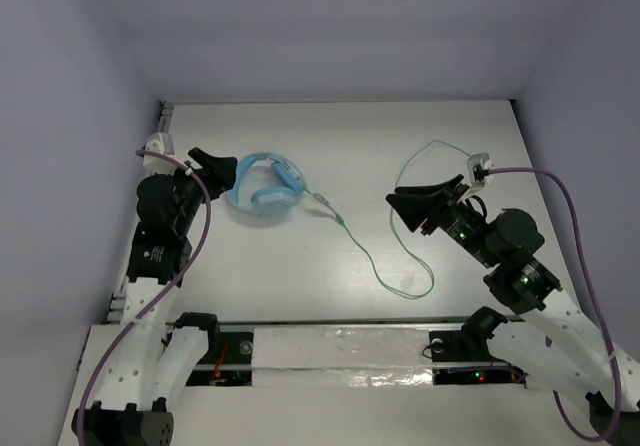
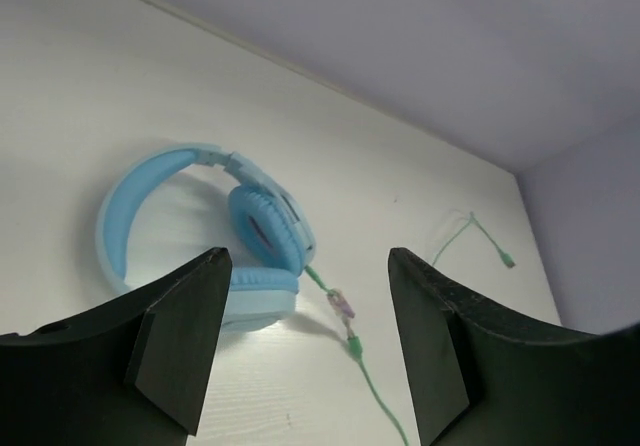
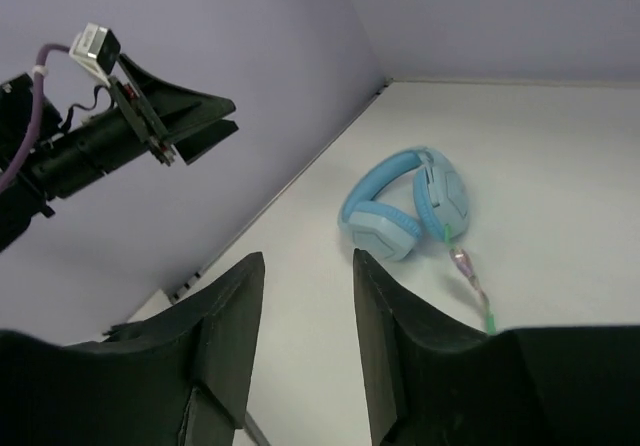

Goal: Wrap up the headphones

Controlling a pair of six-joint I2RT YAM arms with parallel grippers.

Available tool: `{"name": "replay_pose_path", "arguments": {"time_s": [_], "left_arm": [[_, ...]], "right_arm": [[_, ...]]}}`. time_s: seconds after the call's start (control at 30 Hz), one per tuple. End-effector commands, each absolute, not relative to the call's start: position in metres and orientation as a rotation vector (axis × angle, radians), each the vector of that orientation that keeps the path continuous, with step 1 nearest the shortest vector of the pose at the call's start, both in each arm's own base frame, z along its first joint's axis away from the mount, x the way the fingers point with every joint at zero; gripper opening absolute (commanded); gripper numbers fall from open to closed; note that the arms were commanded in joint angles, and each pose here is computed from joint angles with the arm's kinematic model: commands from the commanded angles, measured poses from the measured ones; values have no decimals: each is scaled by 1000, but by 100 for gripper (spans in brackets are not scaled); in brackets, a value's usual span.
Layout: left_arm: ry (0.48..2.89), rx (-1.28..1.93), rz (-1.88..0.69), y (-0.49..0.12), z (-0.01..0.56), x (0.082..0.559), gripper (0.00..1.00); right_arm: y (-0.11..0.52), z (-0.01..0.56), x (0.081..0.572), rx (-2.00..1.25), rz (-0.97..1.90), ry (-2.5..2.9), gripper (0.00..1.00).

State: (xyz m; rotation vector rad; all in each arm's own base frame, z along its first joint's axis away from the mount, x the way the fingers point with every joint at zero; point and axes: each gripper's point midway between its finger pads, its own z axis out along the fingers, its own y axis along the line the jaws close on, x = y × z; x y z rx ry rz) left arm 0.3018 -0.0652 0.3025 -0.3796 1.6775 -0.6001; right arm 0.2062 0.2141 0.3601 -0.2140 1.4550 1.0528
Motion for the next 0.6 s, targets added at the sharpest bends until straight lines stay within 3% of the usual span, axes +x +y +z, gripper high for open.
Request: {"name": "replay_pose_path", "arguments": {"time_s": [0.0, 0.03, 0.07, 0.13, 0.17, 0.23, 0.27, 0.37, 0.43, 0.47, 0.5, 0.53, 0.57], "left_arm": [[1720, -409, -484, -50, 291, 307, 62], [1736, -418, -471, -49, 288, 308, 61], [1756, -416, -473, -50, 284, 309, 59], [1797, -396, -457, -51, 280, 315, 51], [1842, -410, -425, -48, 270, 315, 35], [1925, -408, -367, -44, 255, 324, 20], [1999, -434, -324, -40, 235, 326, 1], [2075, -466, -263, -32, 209, 332, 0], [2144, -468, -227, -31, 188, 338, 12], [2156, -472, -194, -27, 183, 340, 33], [2178, -475, -162, -23, 175, 344, 46], [2189, -485, -139, -20, 171, 344, 55], [2186, -489, -116, -17, 171, 345, 65]], "right_arm": [[206, 342, 211, -126, 1029, 1513, 49], [205, 341, 213, -116, 1022, 1516, 47], [204, 340, 215, -101, 1019, 1522, 31], [207, 337, 219, -94, 1014, 1537, 14], [209, 339, 220, -90, 1025, 1534, 0], [217, 334, 221, -107, 1051, 1549, 0], [220, 332, 222, -112, 1067, 1540, 0], [228, 320, 229, -115, 1072, 1575, 0], [232, 316, 231, -119, 1074, 1585, 0], [233, 314, 233, -114, 1078, 1590, 0], [234, 310, 232, -120, 1081, 1593, 1], [236, 308, 232, -126, 1088, 1589, 9], [237, 308, 233, -131, 1091, 1586, 30]]}}
